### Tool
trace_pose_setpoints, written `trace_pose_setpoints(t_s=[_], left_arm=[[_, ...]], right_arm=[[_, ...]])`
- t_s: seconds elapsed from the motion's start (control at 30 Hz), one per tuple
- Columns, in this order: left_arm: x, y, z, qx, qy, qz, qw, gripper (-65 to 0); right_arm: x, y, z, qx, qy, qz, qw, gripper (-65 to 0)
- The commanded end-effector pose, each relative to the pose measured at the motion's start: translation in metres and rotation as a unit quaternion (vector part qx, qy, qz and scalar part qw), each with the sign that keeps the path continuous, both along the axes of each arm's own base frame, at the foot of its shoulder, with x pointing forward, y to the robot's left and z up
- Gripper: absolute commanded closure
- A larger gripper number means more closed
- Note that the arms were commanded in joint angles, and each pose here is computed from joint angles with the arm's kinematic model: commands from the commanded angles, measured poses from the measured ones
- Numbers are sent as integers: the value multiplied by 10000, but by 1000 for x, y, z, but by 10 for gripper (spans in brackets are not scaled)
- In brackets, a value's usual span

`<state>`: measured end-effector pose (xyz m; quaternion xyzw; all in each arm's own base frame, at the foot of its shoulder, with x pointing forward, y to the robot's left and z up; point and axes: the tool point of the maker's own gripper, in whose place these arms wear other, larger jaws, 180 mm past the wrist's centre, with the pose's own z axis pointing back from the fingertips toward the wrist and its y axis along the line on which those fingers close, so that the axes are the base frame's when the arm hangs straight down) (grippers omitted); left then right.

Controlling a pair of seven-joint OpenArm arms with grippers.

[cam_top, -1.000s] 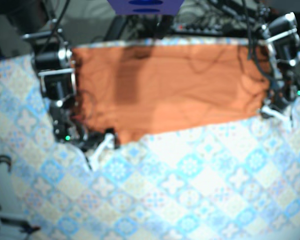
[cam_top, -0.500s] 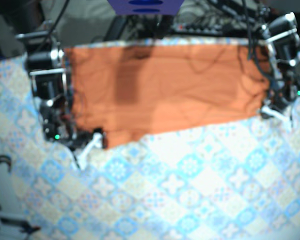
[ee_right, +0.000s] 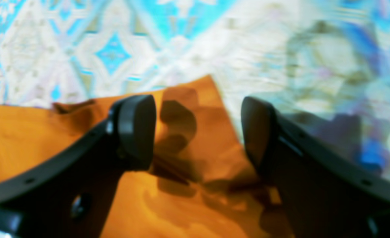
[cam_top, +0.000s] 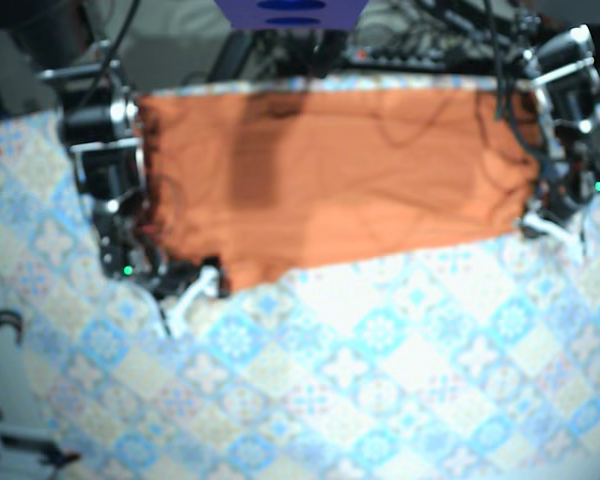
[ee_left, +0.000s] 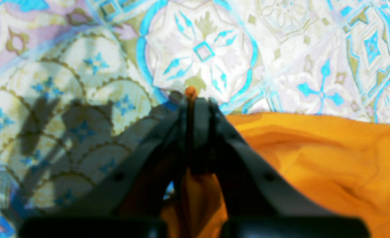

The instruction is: Fold the T-shirt properly

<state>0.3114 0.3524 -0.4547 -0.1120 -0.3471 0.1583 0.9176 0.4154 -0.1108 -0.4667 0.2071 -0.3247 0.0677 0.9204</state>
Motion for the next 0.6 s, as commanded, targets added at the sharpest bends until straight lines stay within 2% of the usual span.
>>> trace_pose_setpoints(t_s=[0.0, 0.37, 0.47, 0.57], left_arm=[[15, 11, 20, 121, -307, 7, 9995, 0], [15, 11, 20, 121, -307, 7, 9995, 0], [14, 11, 20, 121, -299, 7, 9995, 0], [14, 11, 20, 121, -299, 7, 9995, 0]], right_arm=[[8, -3, 9, -31, -65, 48, 10000, -396], [6, 7, 7, 29, -34, 103, 9999, -383], [2, 10, 2, -199, 5, 324, 9993, -295], [-4, 26, -3, -339, 31, 608, 9976, -112]])
